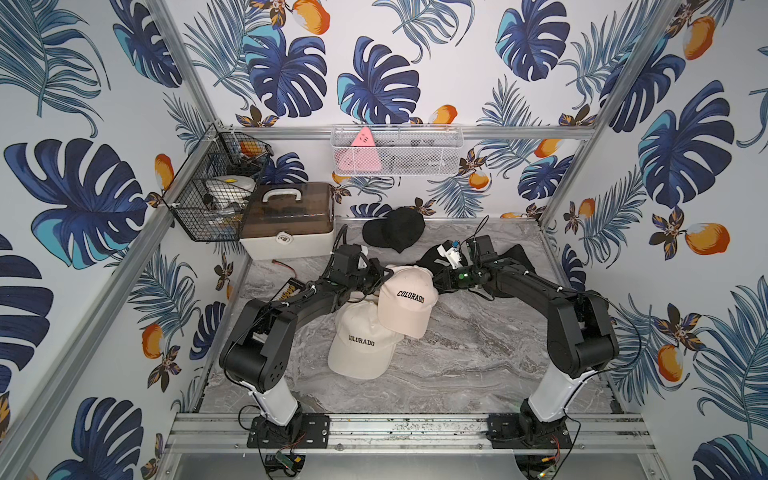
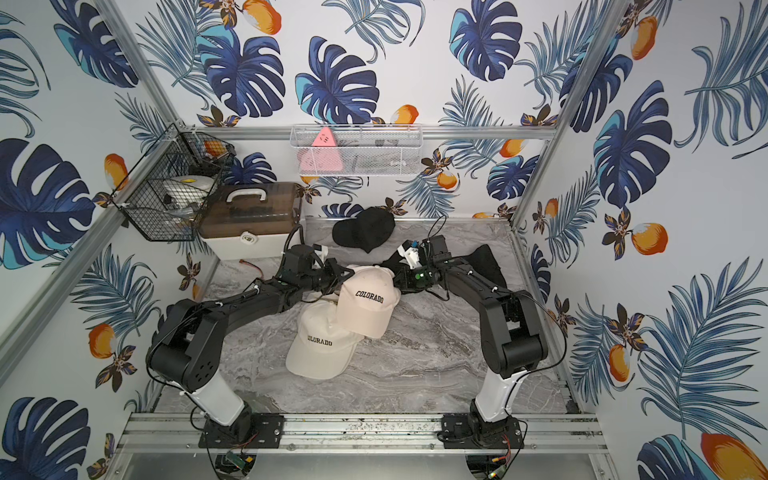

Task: Stack the baseball caps by color
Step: Place the baseball cap on the baseball cap.

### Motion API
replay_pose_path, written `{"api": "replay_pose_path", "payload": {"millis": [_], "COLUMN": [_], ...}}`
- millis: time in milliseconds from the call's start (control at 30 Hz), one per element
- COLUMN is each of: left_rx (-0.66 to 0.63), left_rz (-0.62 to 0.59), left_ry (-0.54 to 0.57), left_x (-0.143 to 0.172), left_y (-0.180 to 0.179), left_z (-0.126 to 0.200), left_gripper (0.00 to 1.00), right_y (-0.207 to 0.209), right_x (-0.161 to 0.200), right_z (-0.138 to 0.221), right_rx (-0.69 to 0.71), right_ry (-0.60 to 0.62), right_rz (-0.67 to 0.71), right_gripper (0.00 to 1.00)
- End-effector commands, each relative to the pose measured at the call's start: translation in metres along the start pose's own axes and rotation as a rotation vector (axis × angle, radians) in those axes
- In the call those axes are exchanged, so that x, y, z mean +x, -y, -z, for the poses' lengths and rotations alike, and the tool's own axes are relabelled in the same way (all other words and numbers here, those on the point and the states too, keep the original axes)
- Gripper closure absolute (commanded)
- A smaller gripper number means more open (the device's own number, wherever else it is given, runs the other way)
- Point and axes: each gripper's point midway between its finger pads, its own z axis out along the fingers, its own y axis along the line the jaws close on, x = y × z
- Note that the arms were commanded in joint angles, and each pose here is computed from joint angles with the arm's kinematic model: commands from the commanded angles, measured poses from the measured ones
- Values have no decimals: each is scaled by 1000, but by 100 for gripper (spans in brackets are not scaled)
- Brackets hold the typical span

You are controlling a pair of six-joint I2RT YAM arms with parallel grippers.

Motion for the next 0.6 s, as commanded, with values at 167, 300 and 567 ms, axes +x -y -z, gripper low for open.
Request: {"api": "replay_pose_path", "payload": {"millis": [167, 300, 567], "left_rx": [93, 44, -15], "left_rz": [-34, -49, -23], "left_ry": [-33, -72, -40], "left_x": [1, 8, -9], "left_y": [53, 65, 50], "left_z": [27, 50, 121], "left_gripper": [100, 100, 100], "right_y": [-31, -58, -125], "right_x": [-20, -21, 16], "right_z": [30, 51, 47], "right_rx": [-27, -84, -136], "right_ry": [77, 111, 31], "right_rz": [-8, -1, 52], "right_gripper": [96, 96, 96]}}
